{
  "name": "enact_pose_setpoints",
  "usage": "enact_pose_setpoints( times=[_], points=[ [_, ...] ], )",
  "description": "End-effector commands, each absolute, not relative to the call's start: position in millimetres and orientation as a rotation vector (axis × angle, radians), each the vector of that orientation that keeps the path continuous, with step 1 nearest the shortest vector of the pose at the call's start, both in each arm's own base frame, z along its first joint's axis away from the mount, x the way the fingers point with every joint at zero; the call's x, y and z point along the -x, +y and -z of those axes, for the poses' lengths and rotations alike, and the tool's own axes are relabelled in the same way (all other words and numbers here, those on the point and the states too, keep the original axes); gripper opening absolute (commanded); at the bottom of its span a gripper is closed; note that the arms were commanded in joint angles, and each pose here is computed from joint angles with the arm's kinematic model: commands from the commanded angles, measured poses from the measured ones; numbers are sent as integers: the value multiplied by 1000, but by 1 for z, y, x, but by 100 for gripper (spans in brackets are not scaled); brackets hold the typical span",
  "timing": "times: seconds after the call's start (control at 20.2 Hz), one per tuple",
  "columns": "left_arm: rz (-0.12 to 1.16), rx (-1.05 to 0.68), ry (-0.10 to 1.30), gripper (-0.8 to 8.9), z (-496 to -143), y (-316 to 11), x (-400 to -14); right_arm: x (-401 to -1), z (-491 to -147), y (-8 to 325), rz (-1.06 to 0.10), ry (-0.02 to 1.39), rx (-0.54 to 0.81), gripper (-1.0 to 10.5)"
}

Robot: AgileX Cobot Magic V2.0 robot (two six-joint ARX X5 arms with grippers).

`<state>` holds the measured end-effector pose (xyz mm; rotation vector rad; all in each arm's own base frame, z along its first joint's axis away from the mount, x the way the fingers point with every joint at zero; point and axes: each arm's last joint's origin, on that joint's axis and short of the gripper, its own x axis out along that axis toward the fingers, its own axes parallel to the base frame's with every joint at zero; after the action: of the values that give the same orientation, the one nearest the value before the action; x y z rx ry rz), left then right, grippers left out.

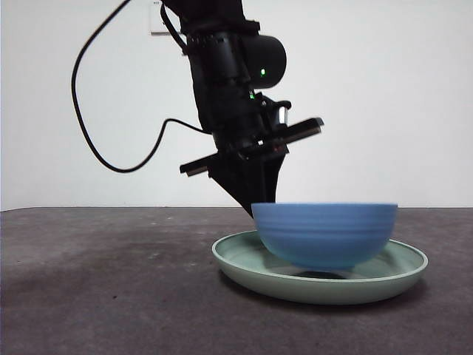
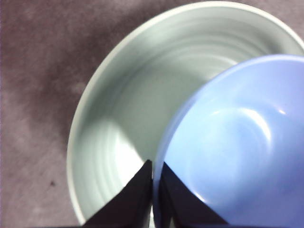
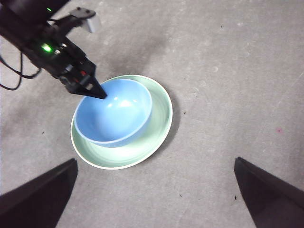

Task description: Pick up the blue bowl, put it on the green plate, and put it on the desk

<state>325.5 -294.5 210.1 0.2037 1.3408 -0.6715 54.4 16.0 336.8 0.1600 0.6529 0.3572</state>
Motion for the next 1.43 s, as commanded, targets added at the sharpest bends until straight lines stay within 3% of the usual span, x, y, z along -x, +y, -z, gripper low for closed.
enact_pose_setpoints(
  times=[0.05, 0.2, 0.3, 0.4, 0.49, 0.89, 1.09, 1.43],
  points=[
    [684, -221, 1338, 9, -203, -303, -329, -53, -342, 16, -361, 627, -150, 541],
    [689, -222, 1331, 45, -204, -304, -329, -53, -342, 16, -361, 627, -150, 541],
    [690, -219, 1327, 172, -205, -304, -329, -53, -343, 16, -361, 626, -148, 541],
    [694, -217, 1315, 359, -209, -305, -330, -53, -343, 16, -361, 626, -148, 541],
    [711, -230, 1296, 462, -216, -305, -332, -53, -343, 16, -361, 626, -149, 541],
    [726, -265, 1304, 469, -297, -291, -325, -54, -342, 14, -289, 621, -123, 541],
    [764, -256, 1200, 469, -351, -270, -299, -54, -342, 14, -290, 621, -123, 541],
    [803, -235, 965, 470, -449, -204, -225, -56, -345, 14, -291, 590, -147, 541]
  ],
)
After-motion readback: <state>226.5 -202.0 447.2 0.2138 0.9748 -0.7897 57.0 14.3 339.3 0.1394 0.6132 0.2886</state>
